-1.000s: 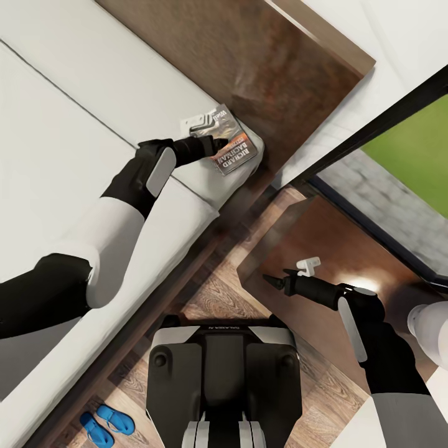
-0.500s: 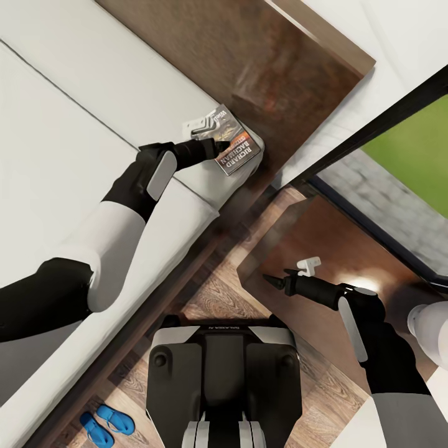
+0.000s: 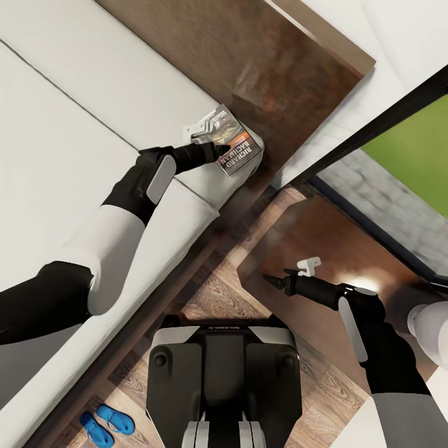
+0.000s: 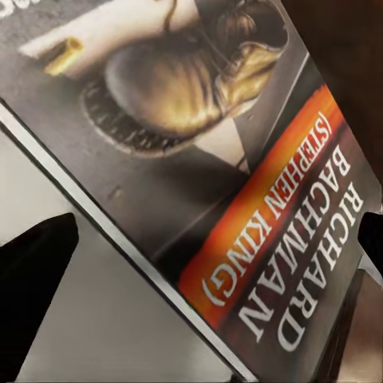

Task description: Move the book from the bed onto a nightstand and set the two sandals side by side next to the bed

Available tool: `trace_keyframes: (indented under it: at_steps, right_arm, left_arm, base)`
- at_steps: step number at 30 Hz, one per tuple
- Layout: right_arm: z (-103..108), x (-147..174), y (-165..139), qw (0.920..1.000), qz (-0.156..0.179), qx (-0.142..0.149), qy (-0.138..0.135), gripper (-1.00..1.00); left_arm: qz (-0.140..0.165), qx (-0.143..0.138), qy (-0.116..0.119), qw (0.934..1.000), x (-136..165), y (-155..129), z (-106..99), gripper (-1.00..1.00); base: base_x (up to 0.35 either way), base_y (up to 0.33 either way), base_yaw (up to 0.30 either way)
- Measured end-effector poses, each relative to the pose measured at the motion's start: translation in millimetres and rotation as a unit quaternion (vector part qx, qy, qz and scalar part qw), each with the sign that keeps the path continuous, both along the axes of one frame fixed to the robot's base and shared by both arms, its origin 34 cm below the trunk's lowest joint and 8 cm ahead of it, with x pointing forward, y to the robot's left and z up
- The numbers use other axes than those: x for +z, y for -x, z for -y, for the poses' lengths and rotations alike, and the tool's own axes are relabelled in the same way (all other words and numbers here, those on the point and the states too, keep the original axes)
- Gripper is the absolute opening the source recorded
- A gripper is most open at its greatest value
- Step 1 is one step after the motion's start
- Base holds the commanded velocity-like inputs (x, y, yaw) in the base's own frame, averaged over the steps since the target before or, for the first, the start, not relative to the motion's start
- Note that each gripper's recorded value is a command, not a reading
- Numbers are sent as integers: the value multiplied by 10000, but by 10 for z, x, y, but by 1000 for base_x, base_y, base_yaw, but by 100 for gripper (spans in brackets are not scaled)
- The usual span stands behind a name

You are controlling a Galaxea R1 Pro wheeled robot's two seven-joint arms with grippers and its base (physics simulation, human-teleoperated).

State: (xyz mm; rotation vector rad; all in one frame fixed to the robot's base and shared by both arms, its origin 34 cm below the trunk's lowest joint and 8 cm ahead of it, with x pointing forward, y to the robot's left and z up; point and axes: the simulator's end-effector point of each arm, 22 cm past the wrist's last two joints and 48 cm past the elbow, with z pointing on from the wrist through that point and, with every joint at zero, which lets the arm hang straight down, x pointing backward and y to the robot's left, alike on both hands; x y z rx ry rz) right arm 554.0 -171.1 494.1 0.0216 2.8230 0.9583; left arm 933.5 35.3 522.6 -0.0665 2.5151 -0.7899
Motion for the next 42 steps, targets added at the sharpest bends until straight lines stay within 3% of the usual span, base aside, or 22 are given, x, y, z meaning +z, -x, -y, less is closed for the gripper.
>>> trace_keyframes:
  at_steps: [6, 14, 25, 34, 42]
  right_arm:
    - [3, 0, -4, 10000, 2, -4, 3, 100]
    - [3, -2, -3, 10000, -1, -7, 3, 100]
    - [5, -2, -4, 10000, 1, -7, 4, 100]
    - [8, -4, -3, 10000, 0, -10, 12, 100]
    - [8, -5, -8, 10000, 7, -13, 16, 100]
  left_arm:
    - [-286, -104, -81, 9995, -80, 110, -53, 100]
    - [-317, -248, -141, 9991, 87, 42, -83, 100]
    - [-256, -264, -217, 9991, 148, -17, -183, 100]
    - [-15, -256, -190, 9995, 379, -176, -210, 100]
    - [67, -63, -524, 9986, 429, -285, -356, 100]
  base:
    - [0, 0, 0]
    - [0, 0, 0]
    - [0, 0, 0]
    - [0, 0, 0]
    - [0, 0, 0]
